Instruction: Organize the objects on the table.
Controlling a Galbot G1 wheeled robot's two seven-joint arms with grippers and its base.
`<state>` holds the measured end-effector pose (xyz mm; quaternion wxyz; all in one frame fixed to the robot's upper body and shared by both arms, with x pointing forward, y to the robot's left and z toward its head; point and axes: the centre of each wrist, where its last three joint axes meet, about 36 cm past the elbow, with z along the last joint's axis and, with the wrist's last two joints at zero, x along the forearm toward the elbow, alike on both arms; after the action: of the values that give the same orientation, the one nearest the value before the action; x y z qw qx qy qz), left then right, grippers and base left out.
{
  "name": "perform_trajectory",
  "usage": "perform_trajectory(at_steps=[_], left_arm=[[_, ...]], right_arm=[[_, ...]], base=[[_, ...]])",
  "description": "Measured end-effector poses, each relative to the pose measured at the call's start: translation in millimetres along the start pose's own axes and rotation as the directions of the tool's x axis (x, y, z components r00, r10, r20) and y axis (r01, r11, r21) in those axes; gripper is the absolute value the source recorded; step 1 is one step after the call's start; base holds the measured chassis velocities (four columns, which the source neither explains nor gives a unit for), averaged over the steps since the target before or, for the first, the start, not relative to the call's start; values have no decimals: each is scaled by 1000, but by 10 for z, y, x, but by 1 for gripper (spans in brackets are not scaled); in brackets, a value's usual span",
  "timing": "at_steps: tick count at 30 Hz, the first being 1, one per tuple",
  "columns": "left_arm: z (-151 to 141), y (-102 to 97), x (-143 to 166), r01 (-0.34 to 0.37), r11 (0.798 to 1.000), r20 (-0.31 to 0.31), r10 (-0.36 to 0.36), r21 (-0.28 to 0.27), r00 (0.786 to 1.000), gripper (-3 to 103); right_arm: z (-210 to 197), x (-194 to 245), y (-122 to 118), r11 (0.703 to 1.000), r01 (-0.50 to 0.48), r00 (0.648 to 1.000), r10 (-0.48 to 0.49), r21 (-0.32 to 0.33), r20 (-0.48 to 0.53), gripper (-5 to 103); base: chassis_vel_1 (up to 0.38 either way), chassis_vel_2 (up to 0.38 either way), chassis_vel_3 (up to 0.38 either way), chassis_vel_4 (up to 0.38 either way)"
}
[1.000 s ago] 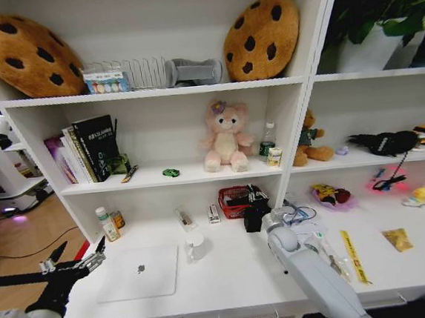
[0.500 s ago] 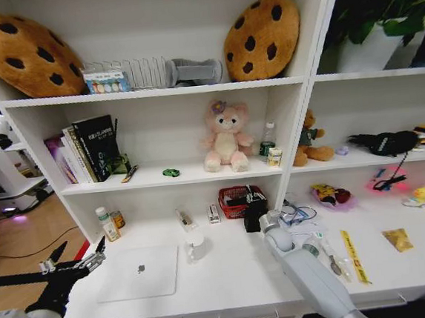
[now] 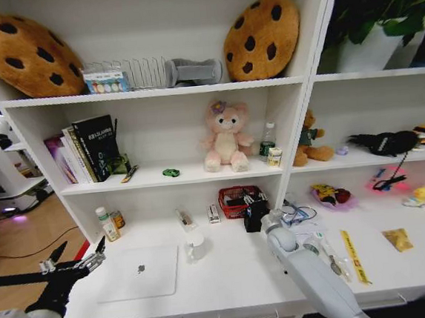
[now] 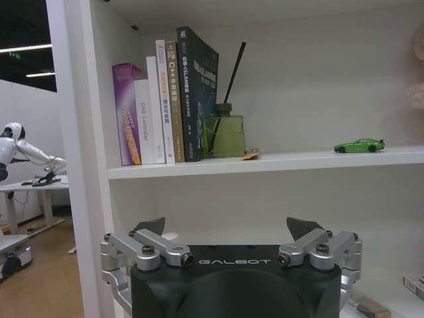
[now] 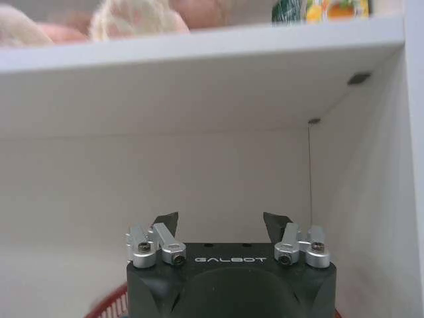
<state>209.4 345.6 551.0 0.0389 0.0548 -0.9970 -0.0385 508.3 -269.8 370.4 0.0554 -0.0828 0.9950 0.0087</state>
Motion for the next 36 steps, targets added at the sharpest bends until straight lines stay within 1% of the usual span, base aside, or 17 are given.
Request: perform_trajectory(at_steps=[2, 3, 6, 9, 14, 15, 16, 17, 18, 19, 21, 23, 24, 26, 27, 29, 36], left_arm=[[0, 0, 0, 0, 1000, 0, 0, 0, 1000, 100], [0, 0, 0, 0, 1000, 0, 0, 0, 1000, 100], [0, 0, 0, 0, 1000, 0, 0, 0, 1000, 100], [0, 0, 0, 0, 1000, 0, 0, 0, 1000, 100], [0, 0, 0, 0, 1000, 0, 0, 0, 1000, 100], [0, 0, 0, 0, 1000, 0, 0, 0, 1000, 100], [0, 0, 0, 0, 1000, 0, 0, 0, 1000, 100], [0, 0, 0, 0, 1000, 0, 0, 0, 1000, 100], [0, 0, 0, 0, 1000, 0, 0, 0, 1000, 100], [0, 0, 0, 0, 1000, 0, 0, 0, 1000, 100], [0, 0, 0, 0, 1000, 0, 0, 0, 1000, 100], [0, 0, 0, 0, 1000, 0, 0, 0, 1000, 100], [0, 0, 0, 0, 1000, 0, 0, 0, 1000, 100], [0, 0, 0, 0, 1000, 0, 0, 0, 1000, 100], [0, 0, 0, 0, 1000, 0, 0, 0, 1000, 100], [0, 0, 0, 0, 1000, 0, 0, 0, 1000, 100], [0, 0, 0, 0, 1000, 0, 0, 0, 1000, 100]], right_arm=[[-298, 173, 55, 999, 29, 1000, -29, 25, 9, 81], [-298, 173, 55, 999, 29, 1000, -29, 25, 9, 81], [-742, 461, 186, 1000, 20, 998, -20, 12, -65, 96], [-927, 656, 217, 1000, 7, 992, -10, -18, -126, 100], [-1071, 1049, 261, 1000, 12, 978, -15, -17, -207, 100], [-1138, 1227, 304, 998, 9, 966, -23, -55, -256, 100], [-1138, 1227, 304, 998, 9, 966, -23, -55, -256, 100], [-1229, 1410, 351, 994, -10, 945, -28, -113, -326, 101], [-1284, 1513, 366, 990, -29, 931, -24, -139, -364, 97], [-1284, 1513, 366, 990, -29, 931, -24, -139, -364, 97], [-1321, 1638, 337, 985, -50, 902, -25, -163, -430, 91], [-1293, 1664, 300, 984, -74, 881, -11, -161, -473, 91], [-1293, 1664, 300, 984, -74, 881, -11, -161, -473, 91], [-1221, 1672, 236, 983, -111, 855, 20, -145, -519, 90], [-1221, 1672, 236, 983, -111, 855, 20, -145, -519, 90], [-1098, 1734, 136, 982, -144, 824, 51, -120, -565, 87], [-800, 1756, -24, 984, -139, 776, 40, -109, -630, 89]], base=[[0, 0, 0, 0], [0, 0, 0, 0], [0, 0, 0, 0], [0, 0, 0, 0], [0, 0, 0, 0], [0, 0, 0, 0], [0, 0, 0, 0], [0, 0, 0, 0], [0, 0, 0, 0], [0, 0, 0, 0], [0, 0, 0, 0], [0, 0, 0, 0], [0, 0, 0, 0], [0, 0, 0, 0], [0, 0, 0, 0], [0, 0, 0, 0], [0, 0, 0, 0]])
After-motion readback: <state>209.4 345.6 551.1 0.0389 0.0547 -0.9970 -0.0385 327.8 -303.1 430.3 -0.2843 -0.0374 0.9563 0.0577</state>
